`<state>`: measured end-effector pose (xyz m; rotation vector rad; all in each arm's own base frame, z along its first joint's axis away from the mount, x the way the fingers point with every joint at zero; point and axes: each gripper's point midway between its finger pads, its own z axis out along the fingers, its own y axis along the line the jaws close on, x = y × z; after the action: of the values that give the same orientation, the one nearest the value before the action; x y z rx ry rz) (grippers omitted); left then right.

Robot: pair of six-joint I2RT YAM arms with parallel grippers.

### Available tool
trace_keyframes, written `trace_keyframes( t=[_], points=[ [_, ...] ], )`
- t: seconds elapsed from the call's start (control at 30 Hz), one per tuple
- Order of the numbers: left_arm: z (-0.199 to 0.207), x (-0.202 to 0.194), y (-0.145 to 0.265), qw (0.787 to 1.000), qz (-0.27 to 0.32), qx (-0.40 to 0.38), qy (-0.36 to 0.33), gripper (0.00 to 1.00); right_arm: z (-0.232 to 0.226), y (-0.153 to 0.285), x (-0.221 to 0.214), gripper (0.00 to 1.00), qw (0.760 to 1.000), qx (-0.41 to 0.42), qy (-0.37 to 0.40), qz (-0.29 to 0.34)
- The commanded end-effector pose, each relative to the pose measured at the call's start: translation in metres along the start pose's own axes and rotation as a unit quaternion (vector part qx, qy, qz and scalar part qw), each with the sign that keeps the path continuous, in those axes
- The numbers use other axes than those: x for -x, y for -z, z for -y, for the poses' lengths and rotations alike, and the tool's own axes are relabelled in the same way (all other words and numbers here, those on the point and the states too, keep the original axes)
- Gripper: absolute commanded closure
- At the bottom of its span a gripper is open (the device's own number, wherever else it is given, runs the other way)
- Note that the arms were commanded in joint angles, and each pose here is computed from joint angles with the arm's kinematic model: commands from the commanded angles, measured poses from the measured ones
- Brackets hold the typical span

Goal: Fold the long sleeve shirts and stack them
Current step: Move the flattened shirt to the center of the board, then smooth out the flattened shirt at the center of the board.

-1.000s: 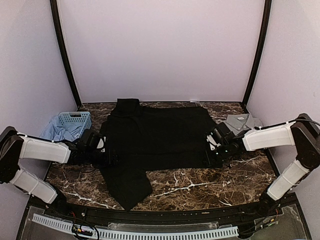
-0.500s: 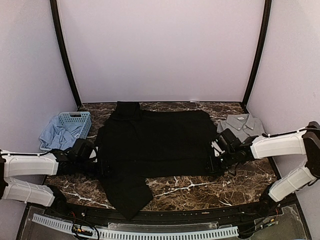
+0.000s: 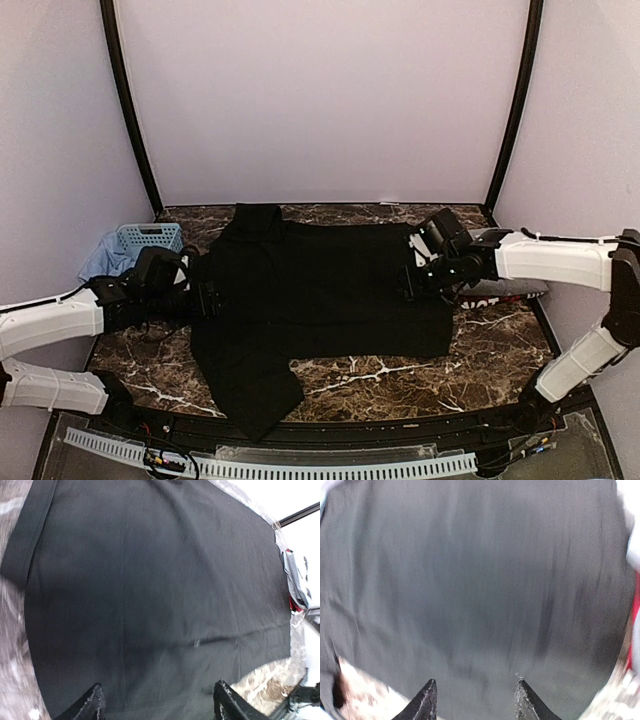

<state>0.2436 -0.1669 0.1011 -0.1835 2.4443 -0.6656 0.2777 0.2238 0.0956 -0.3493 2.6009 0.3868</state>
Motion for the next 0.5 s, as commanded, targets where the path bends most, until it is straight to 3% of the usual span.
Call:
trace_keyframes(
  t=[0.0, 0.13, 0.23, 0.47],
  points=[
    [0.008, 0.037, -0.017, 0.997, 0.036, 0.041, -0.053, 0.25, 0.009, -0.014, 0.071, 0.50, 0.997, -0.016, 0.028, 0.066],
    [0.017, 0.064, -0.042, 0.995, 0.038, 0.047, -0.074, 0.25, 0.012, -0.040, 0.120, 0.51, 0.994, -0.005, 0.039, 0.098],
    [0.001, 0.076, -0.063, 0.995, 0.030, 0.061, -0.069, 0.25, 0.023, -0.064, 0.152, 0.51, 0.993, -0.008, 0.032, 0.113],
    [-0.019, 0.086, -0.100, 0.997, 0.008, 0.054, -0.059, 0.25, 0.055, -0.117, 0.188, 0.52, 0.993, 0.005, -0.009, 0.119]
  ],
)
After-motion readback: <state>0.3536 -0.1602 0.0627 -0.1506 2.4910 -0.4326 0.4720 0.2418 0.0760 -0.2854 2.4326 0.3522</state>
